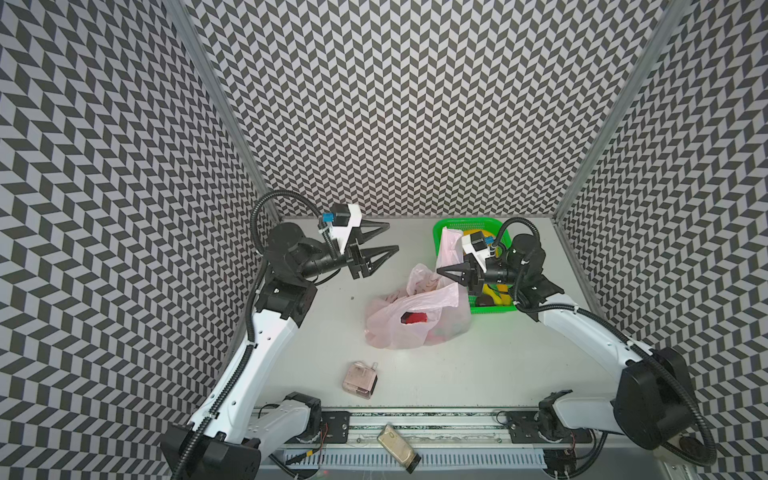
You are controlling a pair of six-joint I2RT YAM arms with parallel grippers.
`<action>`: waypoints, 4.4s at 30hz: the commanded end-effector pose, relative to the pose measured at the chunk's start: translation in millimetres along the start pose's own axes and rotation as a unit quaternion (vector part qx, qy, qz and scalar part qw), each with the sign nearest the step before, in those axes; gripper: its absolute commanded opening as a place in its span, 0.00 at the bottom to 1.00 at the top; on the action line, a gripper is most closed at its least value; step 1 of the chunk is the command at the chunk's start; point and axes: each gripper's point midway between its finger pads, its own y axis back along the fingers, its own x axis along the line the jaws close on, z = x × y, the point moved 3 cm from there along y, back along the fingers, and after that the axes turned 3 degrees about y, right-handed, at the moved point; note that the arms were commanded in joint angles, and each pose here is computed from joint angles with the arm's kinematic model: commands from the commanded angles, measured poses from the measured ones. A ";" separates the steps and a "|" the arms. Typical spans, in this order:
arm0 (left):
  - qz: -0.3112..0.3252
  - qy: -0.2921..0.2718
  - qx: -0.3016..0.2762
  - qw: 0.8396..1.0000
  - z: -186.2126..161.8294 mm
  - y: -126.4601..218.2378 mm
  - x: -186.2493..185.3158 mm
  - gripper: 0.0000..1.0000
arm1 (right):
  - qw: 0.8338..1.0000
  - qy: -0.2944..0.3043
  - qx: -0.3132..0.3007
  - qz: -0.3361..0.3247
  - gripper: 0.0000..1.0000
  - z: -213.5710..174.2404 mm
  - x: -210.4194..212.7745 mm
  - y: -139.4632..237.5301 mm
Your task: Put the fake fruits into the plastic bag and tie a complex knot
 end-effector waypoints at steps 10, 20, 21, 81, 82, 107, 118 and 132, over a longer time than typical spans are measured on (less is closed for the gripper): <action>-0.045 -0.057 0.071 0.995 -78.2 7.9 -21.8 0.95 | 0.999 0.035 -0.017 0.006 0.00 15.7 5.9 6.6; -0.103 -0.040 0.122 0.986 -120.9 -10.9 -36.9 0.98 | 0.999 0.038 -0.019 0.010 0.00 18.0 9.1 7.7; -0.110 -0.038 0.124 0.985 -123.2 -12.6 -38.9 0.98 | 0.999 0.040 -0.019 0.010 0.00 18.6 9.5 7.8; -0.110 -0.046 0.107 0.987 -127.1 -40.3 -60.1 0.00 | 0.989 -0.003 -0.053 -0.139 0.00 29.6 -24.0 45.6; -0.103 -0.043 0.093 0.989 -122.1 -36.0 -58.2 0.00 | 0.989 0.001 -0.052 -0.139 0.00 29.5 -23.0 45.9; 0.118 -0.047 -0.039 0.991 -65.2 27.8 11.9 0.00 | 0.966 0.023 -0.044 -0.253 0.00 40.9 -28.3 72.1; 0.206 0.001 -0.087 0.975 -66.6 41.7 31.6 0.00 | 0.959 0.003 -0.056 -0.279 0.00 38.5 -37.1 87.1; 0.159 -0.015 -0.017 0.987 -86.4 17.3 34.3 0.00 | 0.989 0.010 0.003 -0.151 0.00 22.5 -27.8 34.0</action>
